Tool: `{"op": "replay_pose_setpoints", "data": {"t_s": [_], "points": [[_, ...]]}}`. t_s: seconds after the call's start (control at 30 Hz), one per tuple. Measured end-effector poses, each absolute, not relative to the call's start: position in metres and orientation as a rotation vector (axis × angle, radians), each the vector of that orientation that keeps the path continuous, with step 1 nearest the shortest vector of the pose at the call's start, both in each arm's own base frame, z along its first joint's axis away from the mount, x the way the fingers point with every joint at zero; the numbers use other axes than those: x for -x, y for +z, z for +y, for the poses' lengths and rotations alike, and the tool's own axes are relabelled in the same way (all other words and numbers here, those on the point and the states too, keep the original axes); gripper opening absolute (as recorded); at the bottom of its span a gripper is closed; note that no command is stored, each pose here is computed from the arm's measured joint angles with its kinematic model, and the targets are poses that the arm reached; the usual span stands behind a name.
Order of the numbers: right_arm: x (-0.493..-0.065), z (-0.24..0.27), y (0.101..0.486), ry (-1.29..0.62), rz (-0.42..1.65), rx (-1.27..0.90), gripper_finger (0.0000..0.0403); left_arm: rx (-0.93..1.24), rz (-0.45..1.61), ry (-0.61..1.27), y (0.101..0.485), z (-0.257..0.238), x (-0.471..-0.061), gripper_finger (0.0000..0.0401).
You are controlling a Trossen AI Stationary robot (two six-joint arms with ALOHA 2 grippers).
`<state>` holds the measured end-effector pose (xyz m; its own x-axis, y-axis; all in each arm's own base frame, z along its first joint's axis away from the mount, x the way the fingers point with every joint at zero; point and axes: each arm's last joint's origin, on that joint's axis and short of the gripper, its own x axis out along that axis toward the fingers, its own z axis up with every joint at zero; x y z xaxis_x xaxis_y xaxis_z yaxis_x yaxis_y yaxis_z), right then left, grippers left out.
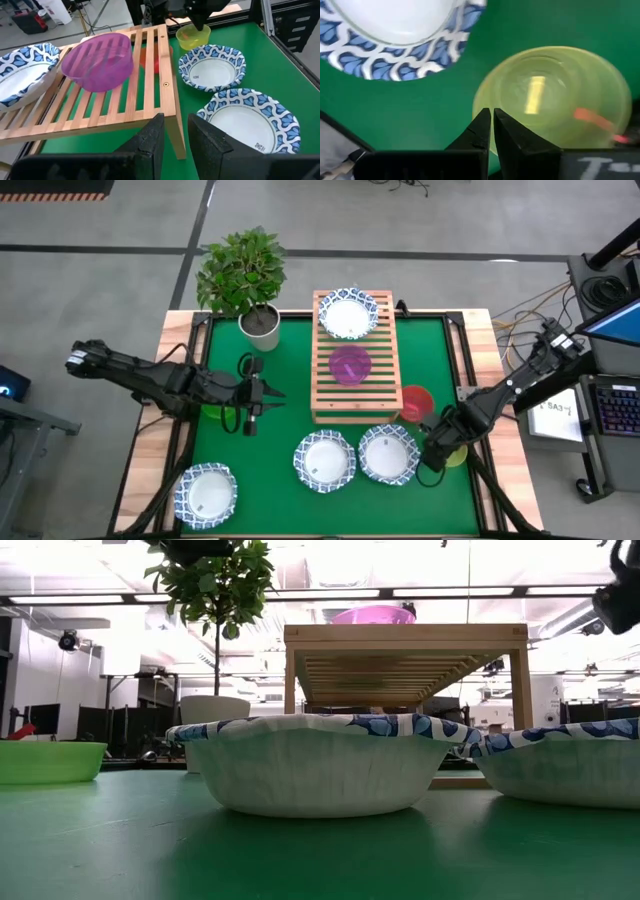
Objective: Place and stack bowls onto a shelf
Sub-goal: Stack the yellow bowl on top of the violet bowl
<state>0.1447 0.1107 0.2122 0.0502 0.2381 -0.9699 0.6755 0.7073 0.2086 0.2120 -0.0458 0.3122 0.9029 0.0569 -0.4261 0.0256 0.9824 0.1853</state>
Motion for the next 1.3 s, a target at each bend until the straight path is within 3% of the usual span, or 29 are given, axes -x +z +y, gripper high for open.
{"op": "replay_pose_setpoints", "data": {"t_s": [0.5,0.9,1.07,1.17,1.3], "points": [[-0.147,0.115,0.204,-0.363,1.485,-0.844,0.0020,-0.215,0.454,0.116,0.310,-0.043,-0.211,0.0068],[-0.150,0.117,0.197,-0.435,1.496,-0.872,0.0135,-0.218,0.464,0.115,0.306,-0.043,-0.211,0.0068],[-0.153,0.120,0.187,-0.394,1.554,-0.784,0.0190,-0.219,0.464,0.116,0.306,-0.043,-0.211,0.0068],[-0.156,0.123,0.180,-0.364,1.602,-0.725,0.0201,-0.219,0.464,0.116,0.306,-0.043,-0.211,0.0068],[-0.159,0.126,0.169,-0.357,1.640,-0.651,0.0188,-0.219,0.464,0.116,0.306,-0.043,-0.211,0.0068]]}}
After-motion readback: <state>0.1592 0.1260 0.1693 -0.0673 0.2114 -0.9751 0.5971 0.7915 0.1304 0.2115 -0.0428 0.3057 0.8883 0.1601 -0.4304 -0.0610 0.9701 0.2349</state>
